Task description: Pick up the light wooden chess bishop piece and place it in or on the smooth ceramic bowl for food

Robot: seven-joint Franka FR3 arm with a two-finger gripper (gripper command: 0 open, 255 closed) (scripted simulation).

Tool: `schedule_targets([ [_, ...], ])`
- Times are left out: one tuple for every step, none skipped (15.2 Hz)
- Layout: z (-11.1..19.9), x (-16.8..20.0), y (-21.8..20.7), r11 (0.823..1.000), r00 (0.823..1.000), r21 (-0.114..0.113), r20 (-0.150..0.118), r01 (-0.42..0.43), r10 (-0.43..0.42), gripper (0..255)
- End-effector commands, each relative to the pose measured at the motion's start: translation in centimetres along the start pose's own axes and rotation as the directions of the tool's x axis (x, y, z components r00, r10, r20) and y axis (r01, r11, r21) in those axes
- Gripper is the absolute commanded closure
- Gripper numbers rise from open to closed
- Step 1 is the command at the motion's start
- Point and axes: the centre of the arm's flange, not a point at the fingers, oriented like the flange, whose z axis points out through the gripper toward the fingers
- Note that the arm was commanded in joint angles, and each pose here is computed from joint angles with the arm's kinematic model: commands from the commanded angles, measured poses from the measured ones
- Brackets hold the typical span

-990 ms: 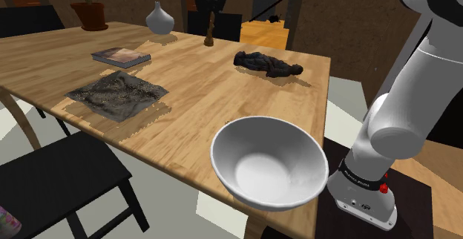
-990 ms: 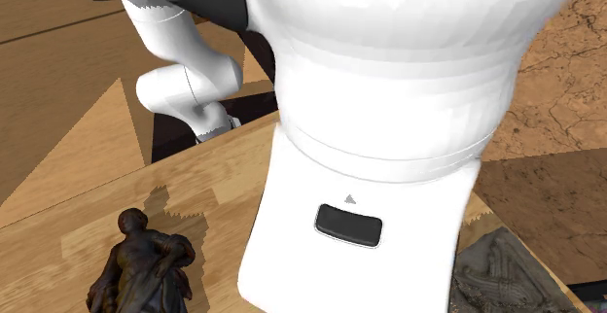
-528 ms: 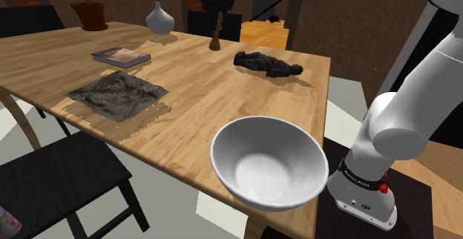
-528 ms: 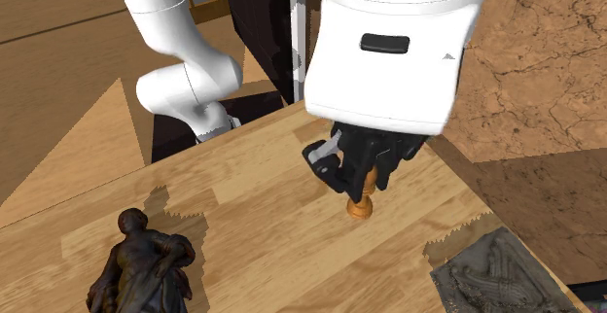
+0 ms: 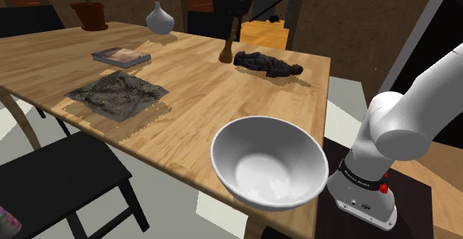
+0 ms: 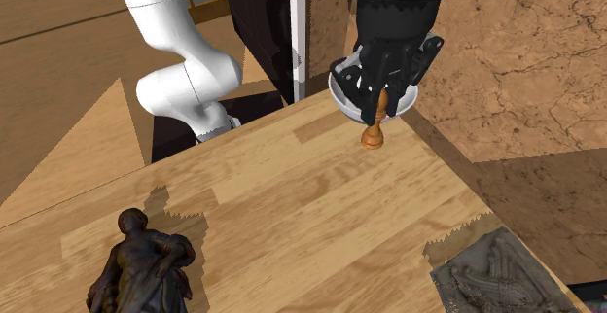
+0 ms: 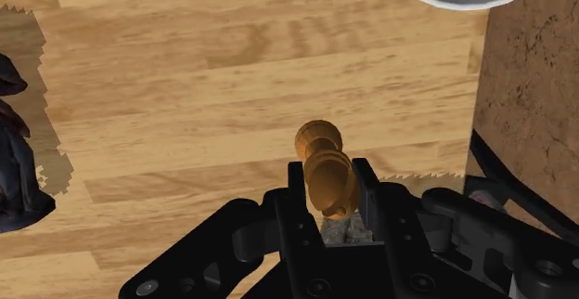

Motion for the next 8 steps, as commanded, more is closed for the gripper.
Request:
schedule_targets([
  [-0.3, -2.2, -1.8, 1.0, 1.0, -0.001, 0.001, -0.002, 0.002, 255],
  [-0.5, -3.1, -2.7, 1.0, 1.0, -0.001, 0.001, -0.002, 0.002, 255],
  [-0.8, -4.1, -3.5, 1.0, 1.0, -0.001, 0.001, -0.002, 0.002, 255],
  [-1.0, -5.1, -4.4, 1.0, 1.0, -0.001, 0.001, -0.002, 0.002, 255],
  [-1.2, -6.0, -5.3, 1.0, 1.0, -0.001, 0.001, -0.002, 0.002, 255],
  [-1.5, -7.0, -6.2, 1.0, 1.0, -0.001, 0.001, -0.002, 0.002, 255],
  [-1.7, -8.0, -7.0, 1.0, 1.0, -0.001, 0.001, -0.002, 0.002, 255],
  [-1.9, -8.9, -7.9, 1.0, 1.0, -0.001, 0.001, -0.002, 0.002, 255],
])
